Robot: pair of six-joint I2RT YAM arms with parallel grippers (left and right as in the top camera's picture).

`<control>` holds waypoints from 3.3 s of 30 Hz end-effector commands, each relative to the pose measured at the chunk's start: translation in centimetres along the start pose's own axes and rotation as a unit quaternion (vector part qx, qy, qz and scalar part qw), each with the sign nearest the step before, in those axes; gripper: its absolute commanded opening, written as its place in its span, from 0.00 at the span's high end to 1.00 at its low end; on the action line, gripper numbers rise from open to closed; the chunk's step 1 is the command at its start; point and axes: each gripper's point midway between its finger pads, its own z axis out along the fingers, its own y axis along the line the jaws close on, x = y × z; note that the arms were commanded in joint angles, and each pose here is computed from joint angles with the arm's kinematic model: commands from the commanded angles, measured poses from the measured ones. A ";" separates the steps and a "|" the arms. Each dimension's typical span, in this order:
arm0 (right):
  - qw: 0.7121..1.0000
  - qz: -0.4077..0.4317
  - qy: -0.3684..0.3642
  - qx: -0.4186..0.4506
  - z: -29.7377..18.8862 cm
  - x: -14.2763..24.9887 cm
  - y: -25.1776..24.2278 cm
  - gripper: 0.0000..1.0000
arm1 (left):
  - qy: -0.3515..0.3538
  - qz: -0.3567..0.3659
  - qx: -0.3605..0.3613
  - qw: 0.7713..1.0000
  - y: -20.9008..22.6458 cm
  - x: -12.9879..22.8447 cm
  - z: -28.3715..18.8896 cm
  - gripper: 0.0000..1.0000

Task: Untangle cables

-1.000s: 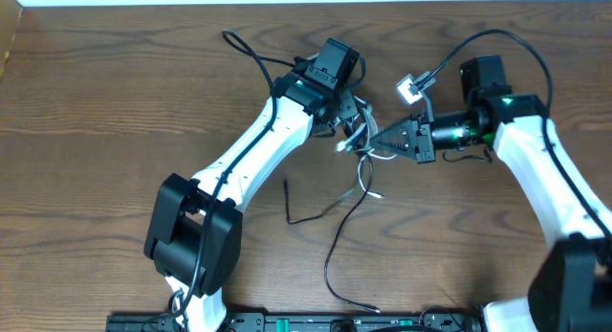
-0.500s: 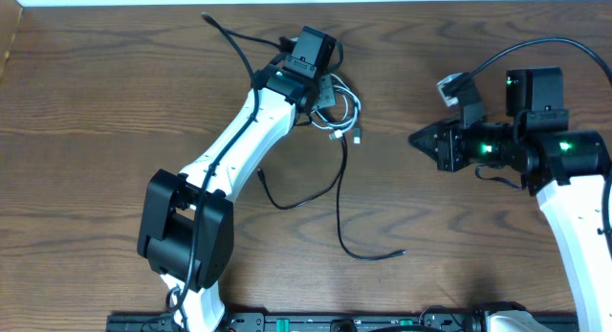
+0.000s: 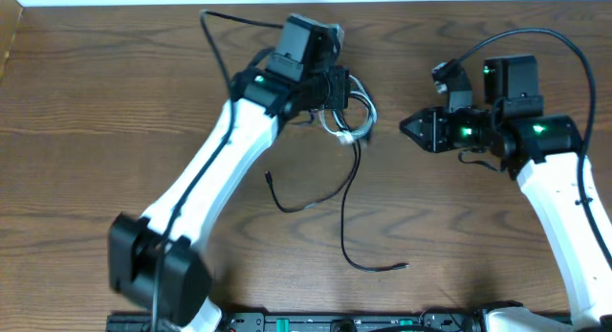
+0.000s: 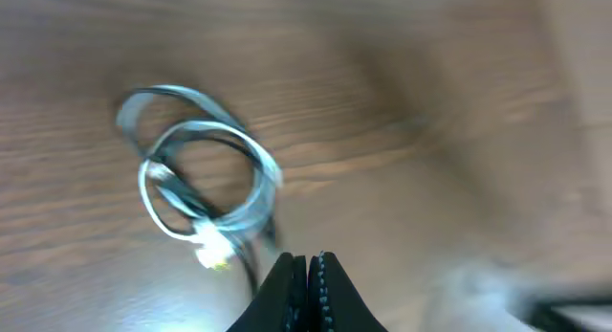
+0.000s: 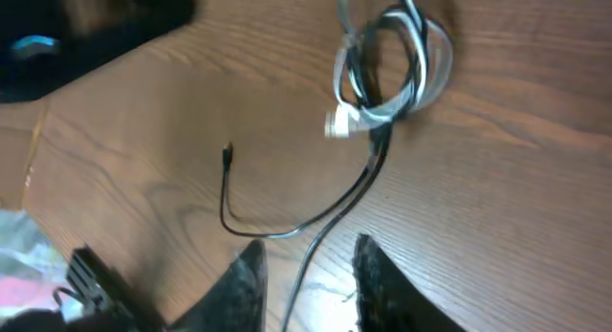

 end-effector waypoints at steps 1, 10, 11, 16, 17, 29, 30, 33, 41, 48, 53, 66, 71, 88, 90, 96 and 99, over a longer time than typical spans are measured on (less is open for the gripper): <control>1.000 -0.003 -0.003 -0.001 0.5 -0.5 0.0 0.69 | 0.022 0.012 0.069 0.997 -2.7 0.6 -1.0 0.93; 0.996 0.045 0.007 0.078 1.3 -0.1 -3.5 0.64 | 0.034 0.026 0.020 0.999 -0.6 1.4 -0.5 0.93; 0.994 0.055 0.006 0.094 1.2 -0.1 -4.1 0.62 | 0.035 0.031 0.020 0.999 -0.5 1.4 -0.3 0.93; 0.991 0.073 0.000 0.113 0.6 -0.2 -5.3 0.57 | 0.038 0.029 -0.028 0.998 2.1 1.5 2.6 0.83; 0.991 0.074 0.001 0.114 0.6 -0.1 -5.4 0.57 | 0.036 0.029 -0.035 0.998 2.5 1.4 3.3 0.75; 0.988 0.088 0.029 0.125 0.6 1.5 -5.8 0.51 | 0.057 0.092 -0.014 0.994 4.6 2.9 11.7 0.45; 0.988 0.089 0.030 0.125 0.6 1.6 -5.8 0.50 | 0.060 0.112 -0.004 0.992 4.2 3.2 12.2 0.44; 0.987 0.093 0.040 0.127 0.5 2.1 -5.8 0.50 | 0.067 0.157 0.006 0.985 3.5 4.2 13.6 0.41; 0.987 0.093 0.043 0.127 0.5 2.2 -5.8 0.56 | 0.083 0.185 -0.020 0.979 4.0 6.4 16.9 0.42; 0.987 0.090 0.040 0.127 0.5 2.1 -5.8 0.55 | 0.080 0.187 -0.022 0.979 4.7 6.9 18.6 0.43; 0.987 0.092 0.040 0.127 0.5 2.1 -5.8 0.55 | 0.114 0.179 -0.030 0.977 6.0 9.2 19.7 0.60; 0.986 0.114 0.014 0.125 0.6 0.9 -5.8 0.52 | 0.115 0.144 0.011 0.983 1.9 7.6 14.2 0.93; 0.988 0.109 -0.008 0.110 0.8 -0.3 -5.4 0.50 | 0.139 0.124 0.058 0.981 -0.4 8.3 11.7 0.92; 0.989 0.092 -0.040 0.109 0.7 -1.9 -5.8 0.44 | 0.184 0.094 0.126 0.970 -2.8 10.0 9.7 0.93; 0.989 0.086 -0.048 0.109 0.9 -2.3 -6.1 0.44 | 0.184 0.093 0.125 0.970 -2.8 10.0 9.7 0.93; 0.995 0.064 -0.060 0.038 2.0 -2.2 -5.8 0.44 | 0.168 0.073 0.113 0.977 -2.8 8.8 8.9 0.93; 0.996 0.064 -0.062 0.011 2.2 -1.8 -5.8 0.43 | 0.160 0.062 0.112 0.979 -3.0 8.1 7.7 0.93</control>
